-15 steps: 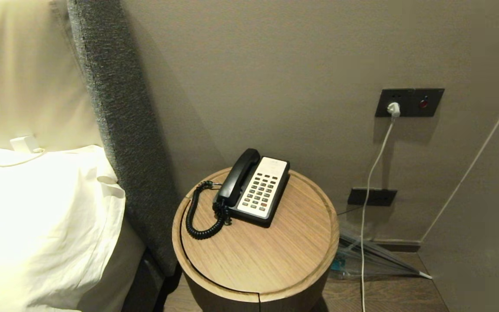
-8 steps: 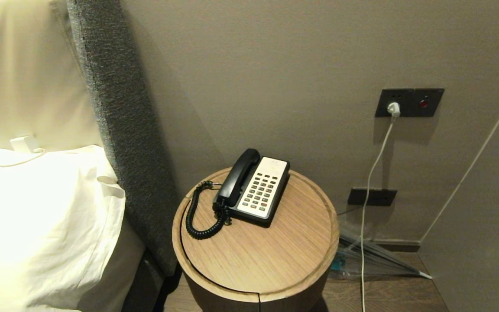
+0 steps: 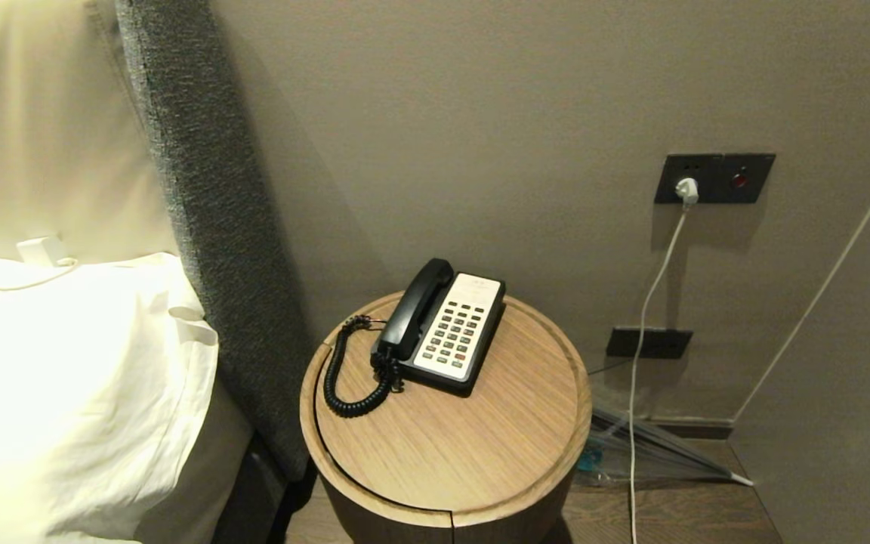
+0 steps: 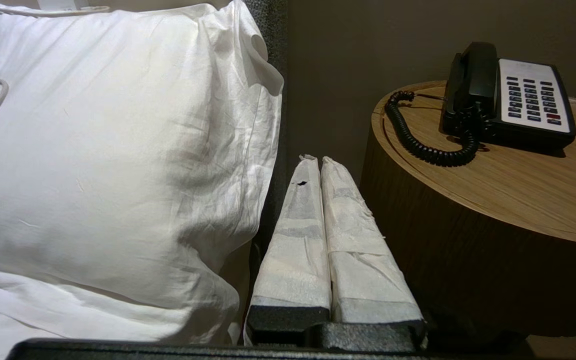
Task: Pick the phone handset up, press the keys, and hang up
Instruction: Pick up the desk phone handset
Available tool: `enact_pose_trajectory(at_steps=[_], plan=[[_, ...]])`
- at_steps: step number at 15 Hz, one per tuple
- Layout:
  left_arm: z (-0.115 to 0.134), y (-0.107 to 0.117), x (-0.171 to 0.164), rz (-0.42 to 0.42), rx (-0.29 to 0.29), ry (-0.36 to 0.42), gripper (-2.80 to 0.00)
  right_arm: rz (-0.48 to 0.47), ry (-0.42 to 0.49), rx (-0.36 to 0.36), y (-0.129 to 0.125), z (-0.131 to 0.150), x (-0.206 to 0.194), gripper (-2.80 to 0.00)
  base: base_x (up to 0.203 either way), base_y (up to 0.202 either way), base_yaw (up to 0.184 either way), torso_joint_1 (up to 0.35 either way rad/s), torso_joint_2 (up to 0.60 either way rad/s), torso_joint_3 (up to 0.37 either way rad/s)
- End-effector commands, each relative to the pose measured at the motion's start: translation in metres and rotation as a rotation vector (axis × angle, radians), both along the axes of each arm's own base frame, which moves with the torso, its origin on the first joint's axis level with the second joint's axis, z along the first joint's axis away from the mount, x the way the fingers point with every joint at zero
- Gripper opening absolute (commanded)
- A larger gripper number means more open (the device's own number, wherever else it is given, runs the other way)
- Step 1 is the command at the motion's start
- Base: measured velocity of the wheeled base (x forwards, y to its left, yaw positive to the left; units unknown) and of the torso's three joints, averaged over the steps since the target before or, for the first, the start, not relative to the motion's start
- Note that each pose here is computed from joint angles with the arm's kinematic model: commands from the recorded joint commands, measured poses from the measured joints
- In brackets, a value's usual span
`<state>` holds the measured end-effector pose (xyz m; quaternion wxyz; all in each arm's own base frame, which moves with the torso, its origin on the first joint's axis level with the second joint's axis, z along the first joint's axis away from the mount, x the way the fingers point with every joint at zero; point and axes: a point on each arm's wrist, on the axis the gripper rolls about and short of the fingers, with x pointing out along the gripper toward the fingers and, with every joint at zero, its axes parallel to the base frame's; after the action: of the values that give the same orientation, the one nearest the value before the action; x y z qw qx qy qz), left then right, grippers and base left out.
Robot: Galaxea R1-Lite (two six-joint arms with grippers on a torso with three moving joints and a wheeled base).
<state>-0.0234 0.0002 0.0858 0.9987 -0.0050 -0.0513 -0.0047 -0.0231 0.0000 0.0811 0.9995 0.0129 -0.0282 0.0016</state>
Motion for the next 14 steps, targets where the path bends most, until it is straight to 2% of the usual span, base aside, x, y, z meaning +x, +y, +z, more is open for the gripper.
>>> enact_pose_trajectory(at_steps=[1, 14], plan=[[-0.011, -0.0001, 0.0033, 0.0, 0.001, 0.04, -2.8, 0.001, 0.02, 0.0, 0.0, -0.0054, 0.0017, -2.8, 0.0, 0.0, 0.0, -0.002, 0.01, -0.105], [-0.0106, 0.0, 0.0033, 0.002, -0.009, 0.037, -2.8, 0.001, 0.02, 0.0, 0.0, -0.0053, 0.0017, -2.8, 0.0, 0.0, 0.0, 0.003, 0.0, -0.187]])
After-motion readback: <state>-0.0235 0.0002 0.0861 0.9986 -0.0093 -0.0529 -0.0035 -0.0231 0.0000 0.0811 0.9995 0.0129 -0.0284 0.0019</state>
